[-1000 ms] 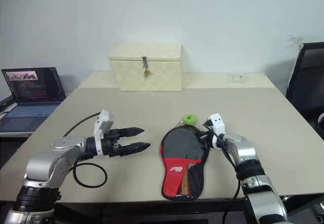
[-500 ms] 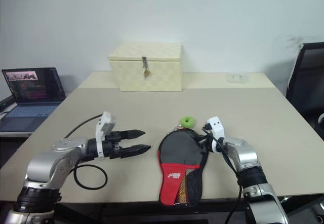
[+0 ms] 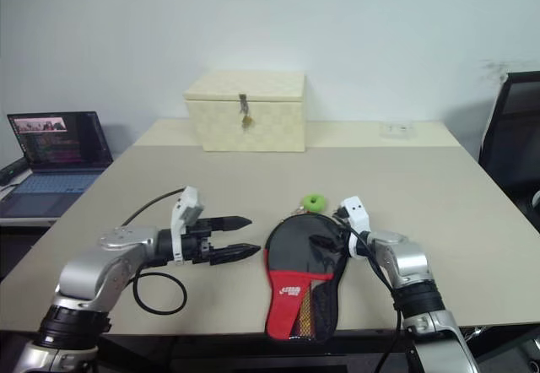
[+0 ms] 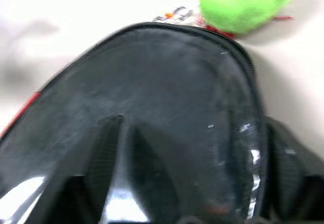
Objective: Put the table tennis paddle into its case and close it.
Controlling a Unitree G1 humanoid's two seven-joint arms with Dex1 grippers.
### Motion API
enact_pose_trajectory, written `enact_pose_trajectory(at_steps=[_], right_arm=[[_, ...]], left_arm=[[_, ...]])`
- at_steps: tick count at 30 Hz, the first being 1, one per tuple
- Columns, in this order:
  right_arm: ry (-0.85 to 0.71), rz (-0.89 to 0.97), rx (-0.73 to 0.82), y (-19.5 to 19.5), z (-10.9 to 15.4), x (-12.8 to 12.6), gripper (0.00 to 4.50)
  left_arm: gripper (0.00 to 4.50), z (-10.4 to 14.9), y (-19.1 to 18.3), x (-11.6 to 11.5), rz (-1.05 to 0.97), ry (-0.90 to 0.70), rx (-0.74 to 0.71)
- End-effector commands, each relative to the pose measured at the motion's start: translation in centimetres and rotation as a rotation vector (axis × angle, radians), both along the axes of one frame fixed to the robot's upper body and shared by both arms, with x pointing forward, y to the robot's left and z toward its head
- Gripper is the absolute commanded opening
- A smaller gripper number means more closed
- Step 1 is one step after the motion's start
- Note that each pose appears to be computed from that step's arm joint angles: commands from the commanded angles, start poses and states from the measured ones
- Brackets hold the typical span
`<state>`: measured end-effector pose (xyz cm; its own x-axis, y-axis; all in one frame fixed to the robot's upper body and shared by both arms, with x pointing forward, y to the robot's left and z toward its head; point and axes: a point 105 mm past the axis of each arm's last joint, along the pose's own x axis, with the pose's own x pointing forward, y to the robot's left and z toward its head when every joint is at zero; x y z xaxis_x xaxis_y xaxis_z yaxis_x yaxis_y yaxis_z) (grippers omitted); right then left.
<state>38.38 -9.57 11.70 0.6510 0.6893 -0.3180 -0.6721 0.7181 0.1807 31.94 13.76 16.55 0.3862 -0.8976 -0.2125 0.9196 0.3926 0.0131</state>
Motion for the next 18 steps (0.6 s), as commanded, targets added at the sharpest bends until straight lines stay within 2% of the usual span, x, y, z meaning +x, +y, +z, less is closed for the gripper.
enact_pose_trajectory(at_steps=[1,4,9,15,18], right_arm=[[-0.100,-0.057,0.058,-1.6,3.7,0.3,4.47],[-0.131,-0.134,0.076,-3.0,4.8,1.1,4.47],[-0.129,-0.153,0.088,-2.6,5.1,1.5,4.47],[-0.122,-0.185,0.109,-1.5,5.4,2.6,4.47],[-0.096,-0.229,0.160,0.0,6.2,4.6,4.47]], left_arm=[[4.50,-0.1,-1.2,0.7,-0.027,-0.055,0.033],[4.50,-2.1,-2.2,2.2,-0.024,-0.053,0.074],[4.50,-4.4,-3.6,4.2,-0.025,-0.036,0.105],[4.50,-6.6,-4.0,5.1,-0.034,-0.011,0.146],[4.50,-7.1,-4.2,5.1,-0.045,-0.007,0.153]])
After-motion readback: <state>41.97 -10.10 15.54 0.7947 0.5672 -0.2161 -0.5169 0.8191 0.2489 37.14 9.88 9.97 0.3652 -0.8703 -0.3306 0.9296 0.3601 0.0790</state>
